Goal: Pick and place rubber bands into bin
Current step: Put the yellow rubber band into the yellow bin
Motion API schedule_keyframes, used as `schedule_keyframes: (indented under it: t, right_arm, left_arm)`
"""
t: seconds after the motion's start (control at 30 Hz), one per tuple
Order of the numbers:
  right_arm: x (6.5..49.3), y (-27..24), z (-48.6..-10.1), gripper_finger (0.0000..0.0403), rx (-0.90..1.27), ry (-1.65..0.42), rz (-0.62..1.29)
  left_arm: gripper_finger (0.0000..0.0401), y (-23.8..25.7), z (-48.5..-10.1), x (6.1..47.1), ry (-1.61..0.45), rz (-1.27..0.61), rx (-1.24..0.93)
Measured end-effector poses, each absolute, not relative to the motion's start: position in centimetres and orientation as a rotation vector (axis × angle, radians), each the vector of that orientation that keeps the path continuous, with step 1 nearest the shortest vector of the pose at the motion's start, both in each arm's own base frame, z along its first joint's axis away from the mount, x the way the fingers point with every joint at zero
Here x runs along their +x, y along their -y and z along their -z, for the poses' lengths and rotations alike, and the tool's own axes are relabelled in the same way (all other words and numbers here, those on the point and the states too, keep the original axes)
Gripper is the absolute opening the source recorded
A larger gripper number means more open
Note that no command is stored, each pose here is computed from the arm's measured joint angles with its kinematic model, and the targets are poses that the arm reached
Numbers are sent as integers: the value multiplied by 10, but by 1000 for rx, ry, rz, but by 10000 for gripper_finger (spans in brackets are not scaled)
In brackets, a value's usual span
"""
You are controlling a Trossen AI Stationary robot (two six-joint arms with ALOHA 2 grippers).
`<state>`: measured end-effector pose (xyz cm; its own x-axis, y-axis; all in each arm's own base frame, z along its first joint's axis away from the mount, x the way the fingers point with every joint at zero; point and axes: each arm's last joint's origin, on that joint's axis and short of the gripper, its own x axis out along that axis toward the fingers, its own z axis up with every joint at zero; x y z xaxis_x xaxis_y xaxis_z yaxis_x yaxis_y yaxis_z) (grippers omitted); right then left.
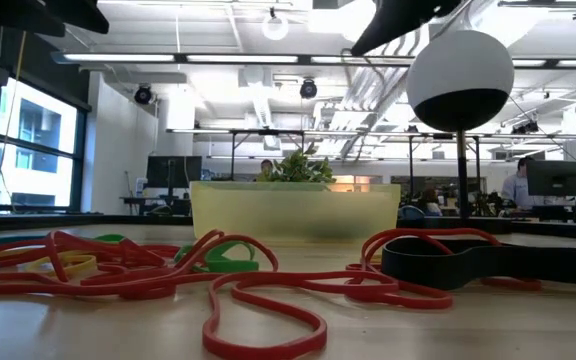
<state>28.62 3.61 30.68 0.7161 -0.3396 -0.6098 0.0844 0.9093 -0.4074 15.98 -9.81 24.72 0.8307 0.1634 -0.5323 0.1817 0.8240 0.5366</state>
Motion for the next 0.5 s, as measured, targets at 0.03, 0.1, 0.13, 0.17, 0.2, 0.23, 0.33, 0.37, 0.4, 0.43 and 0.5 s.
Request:
schedule_keyframes:
  t: [0.03, 0.1, 0.13, 0.17, 0.2, 0.23, 0.33, 0.37, 0.4, 0.43, 0.5]
  right_arm:
    - [287, -29, -307, 0, -361, -744, 246]
    - [290, -15, -305, 0, -349, -756, 263]
    - [291, -9, -304, 0, -339, -762, 271]
    - [293, -2, -302, 0, -329, -768, 277]
    - [295, 4, -300, 0, -322, -778, 278]
    - [298, 10, -298, 0, -314, -786, 275]
    - [307, 27, -289, 0, -273, -792, 245]
    - [310, 32, -285, 0, -263, -794, 237]
    - [314, 37, -281, 0, -250, -800, 229]
    - [317, 42, -276, 0, -237, -812, 224]
    - [323, 52, -264, 0, -215, -843, 205]
  left_arm:
    - [198, 98, -247, 160, -600, 9, 613]
    - [198, 98, -247, 160, -600, 9, 613]
    - [198, 98, -247, 160, -600, 9, 612]
    - [198, 98, -247, 160, -600, 9, 613]
    - [198, 98, -247, 160, -600, 9, 614]
    - [198, 98, -247, 160, -600, 10, 614]
    - [198, 98, -247, 160, -600, 10, 614]
    - [198, 98, -247, 160, -600, 10, 614]
    - [198, 98, -247, 160, -600, 9, 616]
    - [198, 98, -247, 160, -600, 6, 617]
    - [198, 98, -247, 160, -599, 3, 619]
